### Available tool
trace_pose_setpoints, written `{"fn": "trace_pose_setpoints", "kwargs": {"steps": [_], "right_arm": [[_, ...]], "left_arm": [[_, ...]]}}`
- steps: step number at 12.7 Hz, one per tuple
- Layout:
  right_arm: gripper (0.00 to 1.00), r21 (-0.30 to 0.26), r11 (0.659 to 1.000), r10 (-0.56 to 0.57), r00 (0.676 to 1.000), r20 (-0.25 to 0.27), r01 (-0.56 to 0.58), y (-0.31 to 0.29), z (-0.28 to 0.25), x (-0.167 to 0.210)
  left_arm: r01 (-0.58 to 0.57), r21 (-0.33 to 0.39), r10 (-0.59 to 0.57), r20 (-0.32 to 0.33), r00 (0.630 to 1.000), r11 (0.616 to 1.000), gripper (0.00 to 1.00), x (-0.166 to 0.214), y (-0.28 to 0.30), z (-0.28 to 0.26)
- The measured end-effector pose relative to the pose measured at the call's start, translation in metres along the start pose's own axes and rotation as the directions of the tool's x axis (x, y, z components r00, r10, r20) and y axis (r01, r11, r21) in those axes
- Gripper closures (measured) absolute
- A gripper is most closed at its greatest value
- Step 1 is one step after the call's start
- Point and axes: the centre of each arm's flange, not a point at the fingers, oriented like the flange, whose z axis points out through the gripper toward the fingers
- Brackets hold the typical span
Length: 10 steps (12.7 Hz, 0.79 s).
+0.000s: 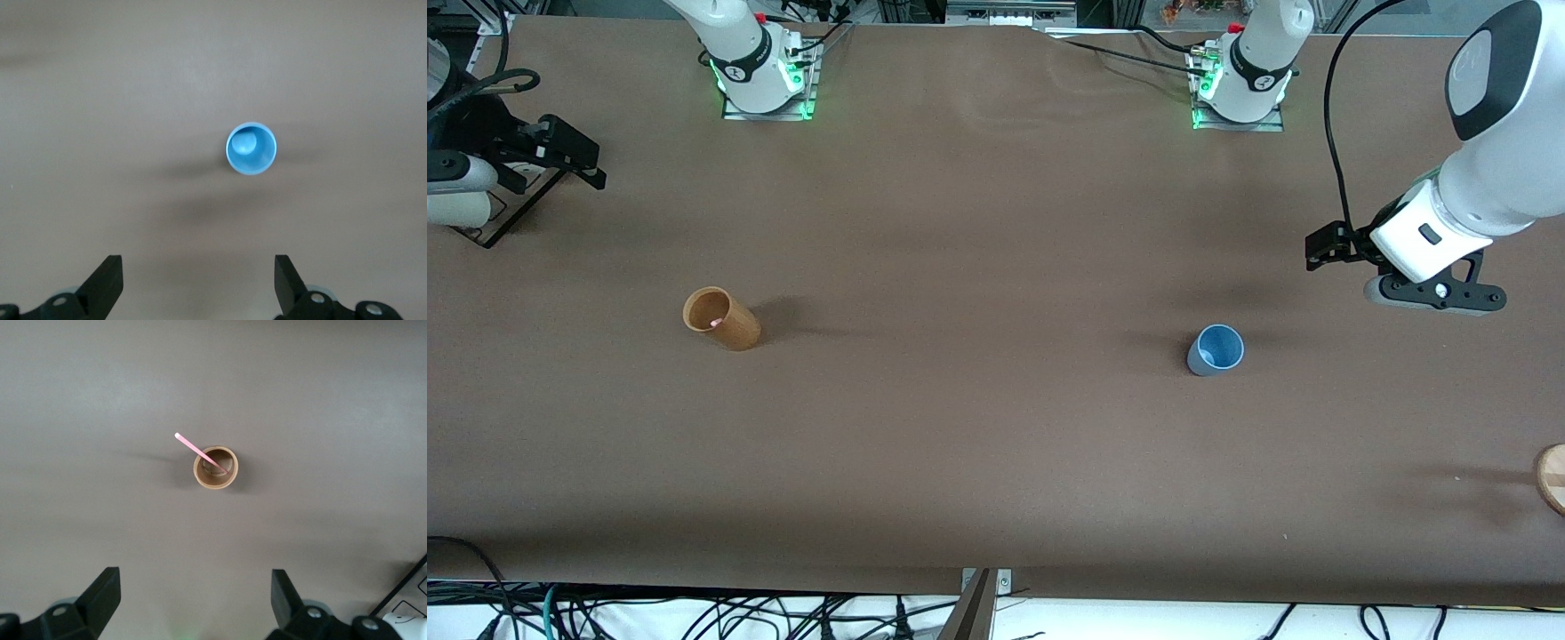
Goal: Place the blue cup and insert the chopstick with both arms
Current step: 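Lower the left gripper onto the blue cup while the right gripper reaches the wooden cup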
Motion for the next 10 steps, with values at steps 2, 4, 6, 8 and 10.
{"fn": "trace_pose_setpoints", "kwargs": {"steps": [2,4,6,8,10], "right_arm": [[0.0,0.0,1.0,-0.023,1.0,0.002,0.023,-0.005,0.001,0.001],[0.0,0.0,0.999,-0.048,0.999,0.011,0.048,-0.015,0.006,0.004],[0.0,0.001,0.997,-0.078,0.997,0.028,0.078,-0.02,0.018,0.011],[0.0,0.001,0.995,-0.096,0.995,0.04,0.096,-0.02,0.037,0.025],[0.0,0.003,0.992,-0.126,0.991,0.053,0.126,-0.021,0.062,0.042]], "left_arm": [[-0.021,-0.001,0.021,-0.011,1.0,1.0,0.0,0.016,0.003,0.023],[-0.07,-0.006,0.07,0.031,0.997,0.998,0.0,0.035,0.009,0.069],[-0.159,-0.015,0.16,0.048,0.986,0.987,0.0,0.056,0.011,0.124],[-0.255,-0.028,0.256,0.065,0.964,0.967,0.0,0.07,0.014,0.174],[-0.33,-0.032,0.331,0.063,0.941,0.943,0.0,0.078,0.023,0.209]]}}
